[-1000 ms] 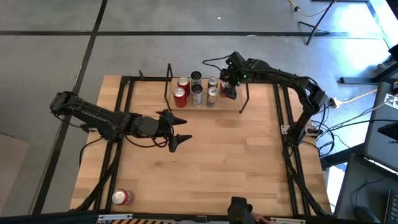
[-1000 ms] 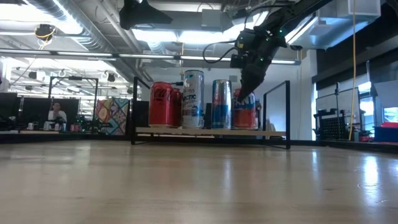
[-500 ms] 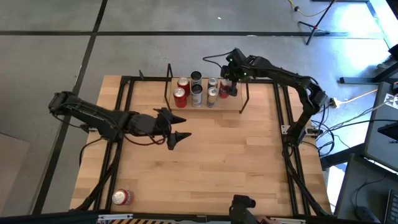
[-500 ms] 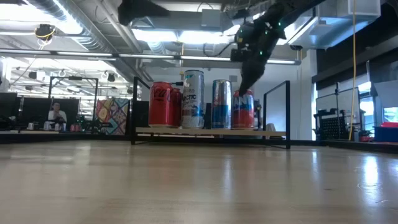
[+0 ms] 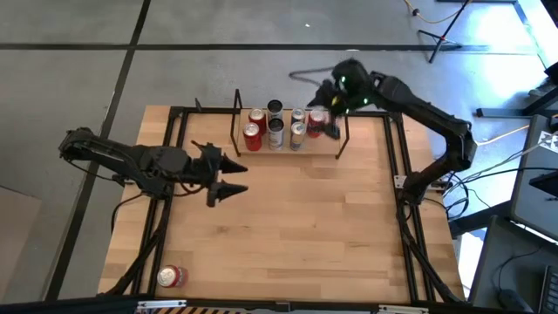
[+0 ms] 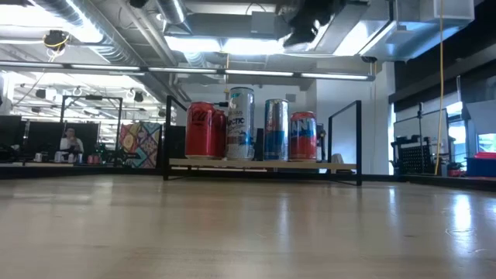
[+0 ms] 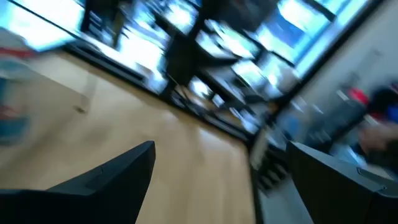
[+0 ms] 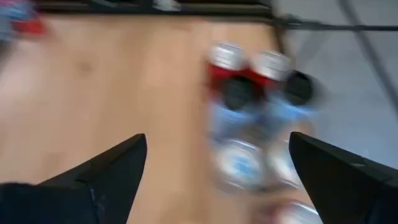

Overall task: Place canned beverage on shelf
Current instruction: Put the orange soda can on the shelf and align it with the other orange soda can

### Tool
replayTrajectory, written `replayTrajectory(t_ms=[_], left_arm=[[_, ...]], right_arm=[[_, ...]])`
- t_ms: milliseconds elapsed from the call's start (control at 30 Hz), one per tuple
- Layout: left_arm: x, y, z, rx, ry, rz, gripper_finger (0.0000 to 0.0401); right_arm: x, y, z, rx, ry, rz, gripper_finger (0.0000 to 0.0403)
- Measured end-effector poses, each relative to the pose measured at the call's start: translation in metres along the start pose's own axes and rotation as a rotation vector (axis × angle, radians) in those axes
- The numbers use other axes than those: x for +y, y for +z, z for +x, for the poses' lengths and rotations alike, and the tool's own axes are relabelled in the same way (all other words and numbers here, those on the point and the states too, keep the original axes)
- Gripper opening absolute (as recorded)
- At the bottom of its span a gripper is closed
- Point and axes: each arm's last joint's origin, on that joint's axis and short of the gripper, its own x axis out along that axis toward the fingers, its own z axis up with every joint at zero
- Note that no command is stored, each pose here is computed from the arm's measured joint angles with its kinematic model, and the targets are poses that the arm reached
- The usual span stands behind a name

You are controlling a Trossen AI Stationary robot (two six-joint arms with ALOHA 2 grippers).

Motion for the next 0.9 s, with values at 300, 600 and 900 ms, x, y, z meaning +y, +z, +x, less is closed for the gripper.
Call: replayTrajectory(t_ms=[300, 600, 900], left_arm=[[-0.008, -0.027, -0.012, 0.459, -0.295, -0.091, 0.0354], [-0.031, -0.045, -0.025, 0.658, -0.387, -0.277, 0.0354], [-0.049, -0.079, -0.054, 0.939, -0.272, -0.376, 0.0339]], right_arm=[[0.106, 0.039, 0.034, -0.092, 0.259, 0.050, 0.0379], [0.201, 0.053, 0.083, -0.133, 0.320, 0.165, 0.0379], [0.279, 0.025, 0.120, 0.052, 0.308, 0.202, 0.0379]])
